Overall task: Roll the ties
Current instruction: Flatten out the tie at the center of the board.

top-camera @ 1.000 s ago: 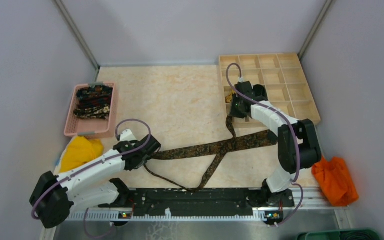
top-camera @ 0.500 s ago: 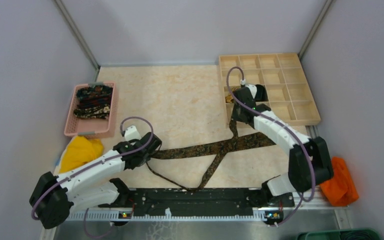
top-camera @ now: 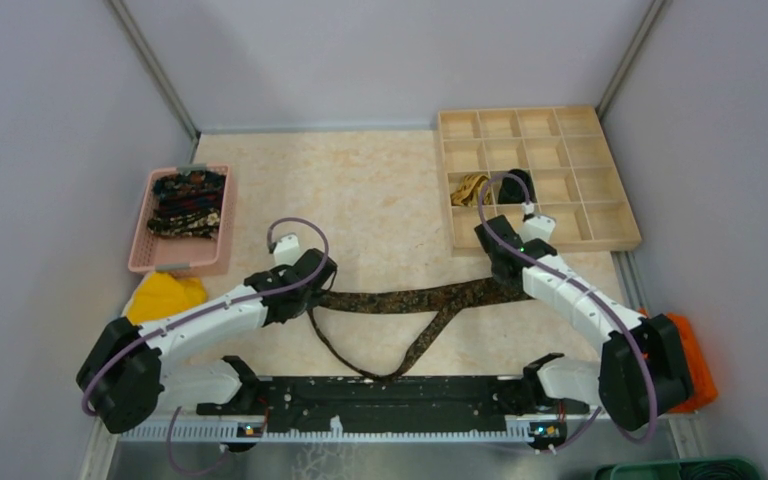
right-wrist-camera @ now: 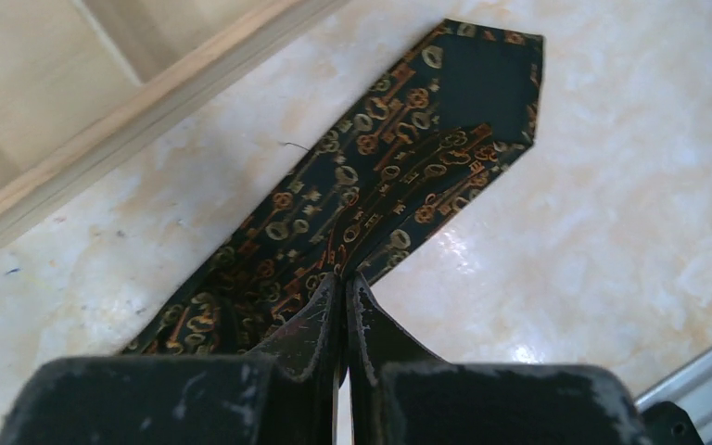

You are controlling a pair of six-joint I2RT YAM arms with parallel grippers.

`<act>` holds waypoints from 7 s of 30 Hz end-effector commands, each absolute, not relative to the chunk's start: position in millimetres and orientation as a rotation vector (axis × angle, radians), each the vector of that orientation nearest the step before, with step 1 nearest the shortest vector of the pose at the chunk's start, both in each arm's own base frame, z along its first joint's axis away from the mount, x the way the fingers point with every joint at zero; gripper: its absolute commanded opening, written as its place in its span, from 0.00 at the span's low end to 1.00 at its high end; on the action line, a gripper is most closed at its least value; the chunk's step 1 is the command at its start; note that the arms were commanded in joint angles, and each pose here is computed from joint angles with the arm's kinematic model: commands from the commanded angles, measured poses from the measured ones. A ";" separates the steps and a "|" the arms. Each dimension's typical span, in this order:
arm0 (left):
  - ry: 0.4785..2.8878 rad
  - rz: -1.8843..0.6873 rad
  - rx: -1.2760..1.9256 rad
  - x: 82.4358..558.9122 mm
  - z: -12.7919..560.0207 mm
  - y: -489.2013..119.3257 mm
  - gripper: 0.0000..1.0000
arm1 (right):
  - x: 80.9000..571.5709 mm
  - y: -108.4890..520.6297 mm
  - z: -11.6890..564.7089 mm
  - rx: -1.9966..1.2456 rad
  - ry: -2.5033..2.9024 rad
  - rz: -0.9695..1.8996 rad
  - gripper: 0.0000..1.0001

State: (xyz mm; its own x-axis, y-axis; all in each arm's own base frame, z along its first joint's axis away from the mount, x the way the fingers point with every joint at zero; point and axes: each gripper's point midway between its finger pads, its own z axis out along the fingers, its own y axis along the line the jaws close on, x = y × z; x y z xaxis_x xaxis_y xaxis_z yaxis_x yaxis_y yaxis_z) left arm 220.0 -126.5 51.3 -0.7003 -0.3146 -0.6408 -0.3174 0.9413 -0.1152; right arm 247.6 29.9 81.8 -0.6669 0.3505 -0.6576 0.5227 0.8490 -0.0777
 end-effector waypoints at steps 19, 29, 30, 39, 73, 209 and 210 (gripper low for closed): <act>2.357 -0.023 -0.488 223.7 63.5 -103.1 0.06 | 252.1 -35.0 101.7 0.822 2.205 -0.790 0.60; 2.246 -0.112 -0.454 241.6 128.5 -110.7 0.05 | 297.2 92.6 157.0 0.221 2.170 -0.295 0.63; 2.207 -0.134 -0.461 244.9 144.6 -110.5 0.05 | 296.8 117.3 157.3 0.110 2.190 -0.192 0.60; 1.715 -0.280 -0.632 258.9 304.4 -73.4 0.08 | 234.5 276.2 129.4 -0.676 2.225 0.358 0.57; 1.448 -0.254 -0.686 225.2 410.2 -15.5 0.18 | 76.9 437.5 42.9 -1.492 2.220 0.793 0.19; 2.508 -0.288 -0.065 290.1 -24.1 -226.8 0.00 | 214.0 173.9 1.0 -0.039 2.745 0.216 0.00; 2.525 -0.284 -0.045 282.0 -26.3 -232.0 0.00 | 212.8 166.3 -0.7 -0.007 2.753 0.188 0.00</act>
